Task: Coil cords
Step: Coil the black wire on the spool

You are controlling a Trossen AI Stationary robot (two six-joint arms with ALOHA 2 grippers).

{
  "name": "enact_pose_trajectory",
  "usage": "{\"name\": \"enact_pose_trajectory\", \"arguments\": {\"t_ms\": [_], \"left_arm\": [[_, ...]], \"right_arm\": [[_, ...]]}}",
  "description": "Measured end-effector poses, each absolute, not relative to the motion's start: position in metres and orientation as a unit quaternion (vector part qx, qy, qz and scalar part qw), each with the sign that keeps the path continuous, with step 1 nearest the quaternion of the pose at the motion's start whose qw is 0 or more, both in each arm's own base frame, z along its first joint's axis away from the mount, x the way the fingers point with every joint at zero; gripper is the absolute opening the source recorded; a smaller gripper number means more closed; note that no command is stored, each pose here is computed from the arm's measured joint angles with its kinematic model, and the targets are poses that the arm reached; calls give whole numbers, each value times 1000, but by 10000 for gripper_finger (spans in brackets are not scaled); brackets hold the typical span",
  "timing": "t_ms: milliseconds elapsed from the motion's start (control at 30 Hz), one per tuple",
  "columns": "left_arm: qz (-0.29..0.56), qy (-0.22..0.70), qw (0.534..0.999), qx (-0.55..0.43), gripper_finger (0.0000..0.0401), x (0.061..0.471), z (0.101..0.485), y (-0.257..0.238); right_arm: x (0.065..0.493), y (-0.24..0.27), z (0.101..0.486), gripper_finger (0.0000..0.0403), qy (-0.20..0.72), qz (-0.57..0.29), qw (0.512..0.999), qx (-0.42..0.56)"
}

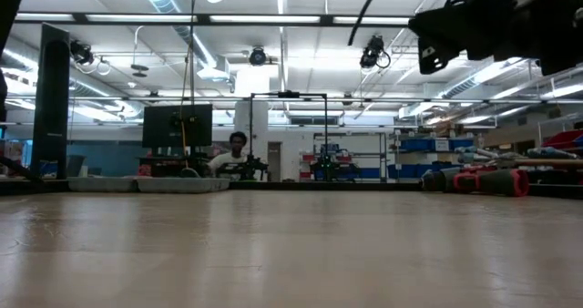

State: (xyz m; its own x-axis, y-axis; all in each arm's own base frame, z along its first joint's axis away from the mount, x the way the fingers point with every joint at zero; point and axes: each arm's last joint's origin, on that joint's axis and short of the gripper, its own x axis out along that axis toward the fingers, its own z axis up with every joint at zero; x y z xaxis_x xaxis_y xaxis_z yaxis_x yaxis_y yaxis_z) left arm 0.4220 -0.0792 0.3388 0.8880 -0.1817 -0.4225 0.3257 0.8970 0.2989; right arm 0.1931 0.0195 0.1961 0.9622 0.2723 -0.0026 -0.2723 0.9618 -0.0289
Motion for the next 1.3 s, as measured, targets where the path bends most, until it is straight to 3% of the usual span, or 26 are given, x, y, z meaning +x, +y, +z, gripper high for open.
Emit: {"name": "enact_pose_trajectory", "arguments": {"t_ms": [433,867,1300], "left_arm": [[-19,123,966,226,8,429,354,-74],[-3,95,969,227,8,430,359,-73],[3,80,973,218,8,430,363,-74]], "right_arm": [[199,25,211,50,-36,99,984,-141],[209,22,196,135,1,74,986,-150],[219,24,187,144,-13,74,983,-170]]}}
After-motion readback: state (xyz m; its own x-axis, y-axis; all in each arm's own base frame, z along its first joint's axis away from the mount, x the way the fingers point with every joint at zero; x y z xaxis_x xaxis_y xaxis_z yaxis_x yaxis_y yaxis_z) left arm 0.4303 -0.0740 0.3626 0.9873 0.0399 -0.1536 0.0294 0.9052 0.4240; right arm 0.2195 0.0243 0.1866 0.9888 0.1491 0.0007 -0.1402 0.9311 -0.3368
